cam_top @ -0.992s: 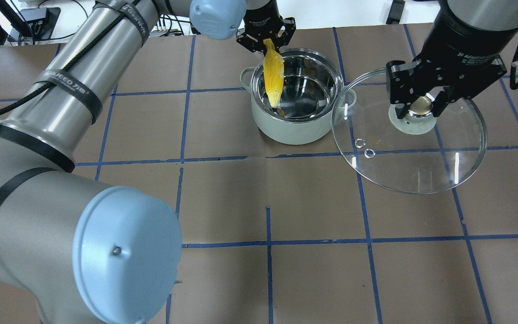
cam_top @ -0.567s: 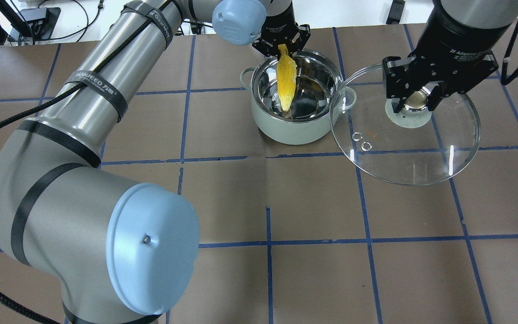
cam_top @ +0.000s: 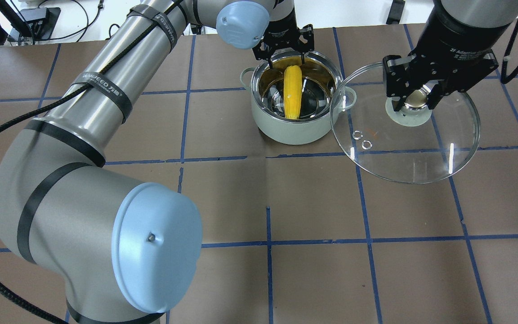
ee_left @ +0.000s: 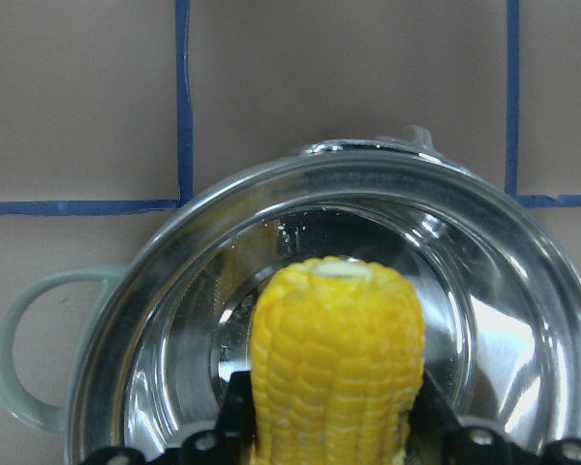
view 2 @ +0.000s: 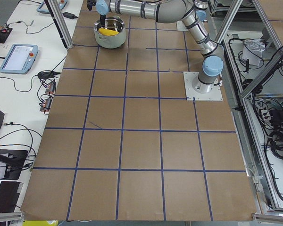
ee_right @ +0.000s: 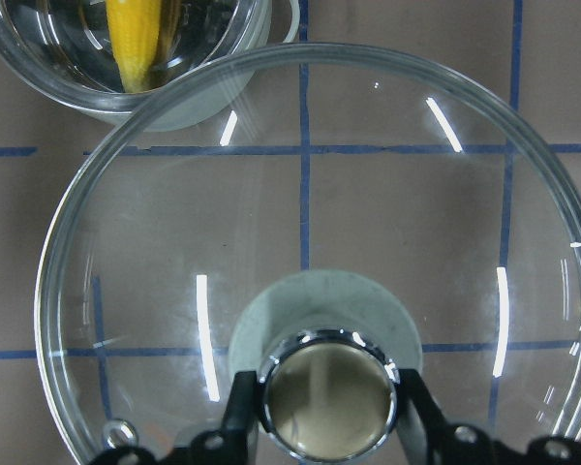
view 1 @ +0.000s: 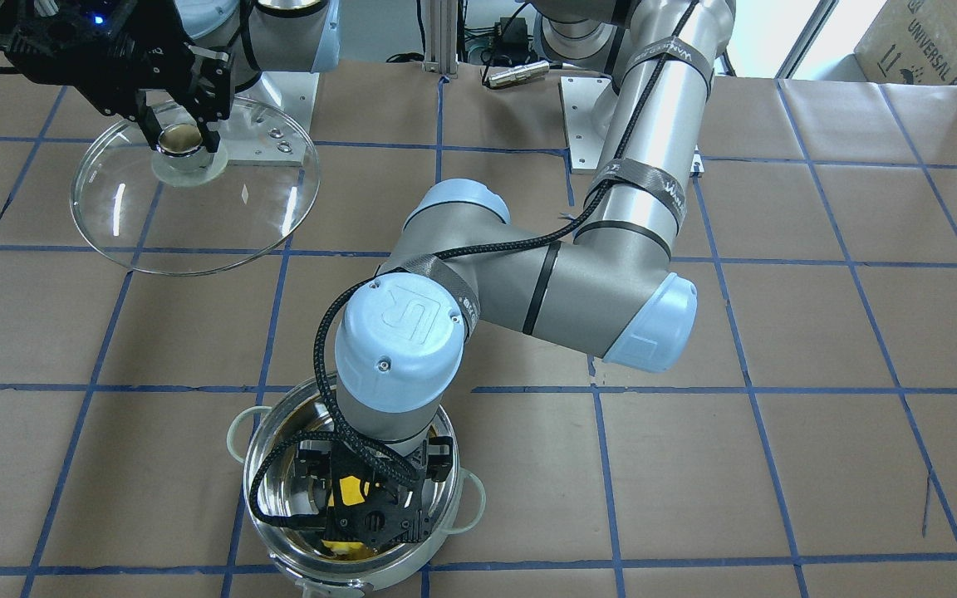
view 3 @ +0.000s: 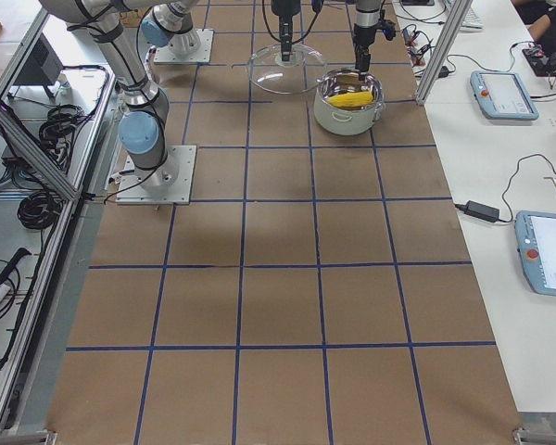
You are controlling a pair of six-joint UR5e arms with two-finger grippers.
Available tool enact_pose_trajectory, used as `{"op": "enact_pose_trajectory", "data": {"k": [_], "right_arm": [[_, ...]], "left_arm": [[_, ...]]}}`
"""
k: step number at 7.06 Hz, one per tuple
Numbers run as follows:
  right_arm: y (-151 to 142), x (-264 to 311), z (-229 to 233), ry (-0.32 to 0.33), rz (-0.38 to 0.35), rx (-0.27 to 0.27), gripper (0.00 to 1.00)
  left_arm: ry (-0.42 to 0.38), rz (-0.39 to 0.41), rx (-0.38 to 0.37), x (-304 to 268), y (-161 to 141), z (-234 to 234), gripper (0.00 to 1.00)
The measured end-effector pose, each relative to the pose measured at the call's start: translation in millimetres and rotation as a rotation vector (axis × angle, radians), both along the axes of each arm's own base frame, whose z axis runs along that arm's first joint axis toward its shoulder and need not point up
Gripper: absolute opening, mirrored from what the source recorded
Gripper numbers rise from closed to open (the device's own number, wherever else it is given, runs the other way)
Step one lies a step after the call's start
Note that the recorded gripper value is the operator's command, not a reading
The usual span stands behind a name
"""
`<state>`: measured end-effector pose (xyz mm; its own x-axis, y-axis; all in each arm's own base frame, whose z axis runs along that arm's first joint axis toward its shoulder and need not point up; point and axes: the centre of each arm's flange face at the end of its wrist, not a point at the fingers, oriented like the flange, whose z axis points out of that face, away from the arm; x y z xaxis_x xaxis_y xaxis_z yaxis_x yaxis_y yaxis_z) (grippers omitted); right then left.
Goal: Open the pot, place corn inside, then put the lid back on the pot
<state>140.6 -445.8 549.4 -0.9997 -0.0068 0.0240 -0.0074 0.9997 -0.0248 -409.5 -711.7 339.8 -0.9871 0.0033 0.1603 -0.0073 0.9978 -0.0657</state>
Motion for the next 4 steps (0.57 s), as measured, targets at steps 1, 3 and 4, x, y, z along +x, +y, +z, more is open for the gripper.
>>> {"op": "enact_pose_trajectory", "data": {"k": [1,3,4], "right_arm": [[0,0,0,0.000,0.000,-0.001,0.11],[0,0,2,0.000,-0.001,-0.006,0.11],[-3,1,3,0.000,-0.001,-0.015,0.11]], "left_arm": [[-0.008,-0.001,0.006,6,3,5,1.00],[-0.030,0.012,0.026,41,19,23,1.00],[-0.039,0.020,0.039,74,34,35,1.00]]}}
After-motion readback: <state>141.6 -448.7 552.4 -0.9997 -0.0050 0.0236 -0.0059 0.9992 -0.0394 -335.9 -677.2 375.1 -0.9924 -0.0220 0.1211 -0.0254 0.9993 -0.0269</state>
